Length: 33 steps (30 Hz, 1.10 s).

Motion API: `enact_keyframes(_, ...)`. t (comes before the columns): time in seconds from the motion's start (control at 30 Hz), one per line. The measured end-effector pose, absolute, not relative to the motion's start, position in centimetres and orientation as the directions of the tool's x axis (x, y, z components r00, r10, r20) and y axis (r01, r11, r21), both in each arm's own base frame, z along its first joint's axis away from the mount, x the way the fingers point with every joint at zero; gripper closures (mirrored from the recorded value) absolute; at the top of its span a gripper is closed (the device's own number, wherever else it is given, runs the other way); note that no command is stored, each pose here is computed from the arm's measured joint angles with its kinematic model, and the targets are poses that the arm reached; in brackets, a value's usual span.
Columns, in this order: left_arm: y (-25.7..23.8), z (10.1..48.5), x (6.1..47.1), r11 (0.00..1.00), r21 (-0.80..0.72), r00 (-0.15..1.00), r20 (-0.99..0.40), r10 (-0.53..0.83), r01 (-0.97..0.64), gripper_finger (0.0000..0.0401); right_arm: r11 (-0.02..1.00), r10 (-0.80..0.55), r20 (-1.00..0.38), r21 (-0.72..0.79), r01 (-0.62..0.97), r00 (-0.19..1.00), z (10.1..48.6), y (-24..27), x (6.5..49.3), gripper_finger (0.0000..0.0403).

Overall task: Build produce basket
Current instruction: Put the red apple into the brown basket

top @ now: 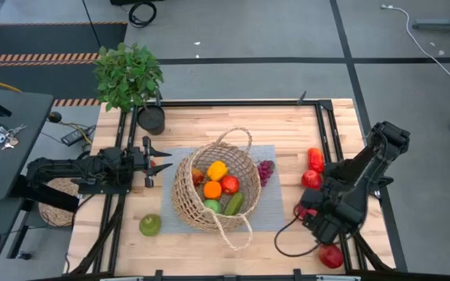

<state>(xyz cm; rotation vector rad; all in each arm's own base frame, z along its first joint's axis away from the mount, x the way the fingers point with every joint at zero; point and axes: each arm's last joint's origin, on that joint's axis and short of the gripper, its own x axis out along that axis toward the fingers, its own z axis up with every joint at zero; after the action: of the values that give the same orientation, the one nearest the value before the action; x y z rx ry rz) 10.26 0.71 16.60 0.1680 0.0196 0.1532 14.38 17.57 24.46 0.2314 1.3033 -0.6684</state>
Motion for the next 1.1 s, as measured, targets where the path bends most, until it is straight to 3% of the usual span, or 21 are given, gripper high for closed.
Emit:
enact_keyframes(0.17,0.7,16.6,10.3,0.974,0.168,0.988,-0.007,0.154,-0.150,0.0241,0.712,-0.334,-0.930,-0.140,0.688,0.157,24.7,18.1,13.3,0.0004)
enact_keyframes(0.6,0.7,16.6,10.3,0.974,0.168,0.988,-0.007,0.154,-0.150,0.0241,0.715,-0.319,-0.937,-0.142,0.685,0.139,20.4,17.8,12.9,0.0003)
enact_keyframes(0.83,0.7,16.6,10.3,0.974,0.168,0.988,-0.007,0.153,-0.150,0.0241,0.745,-0.206,-0.958,-0.020,0.667,0.201,17.2,17.8,13.5,0.0003)
enact_keyframes(1.1,0.7,16.6,10.3,0.974,0.168,0.988,-0.007,0.153,-0.150,0.0241,0.756,-0.225,-0.946,-0.017,0.655,0.235,16.2,17.3,13.4,0.0002)
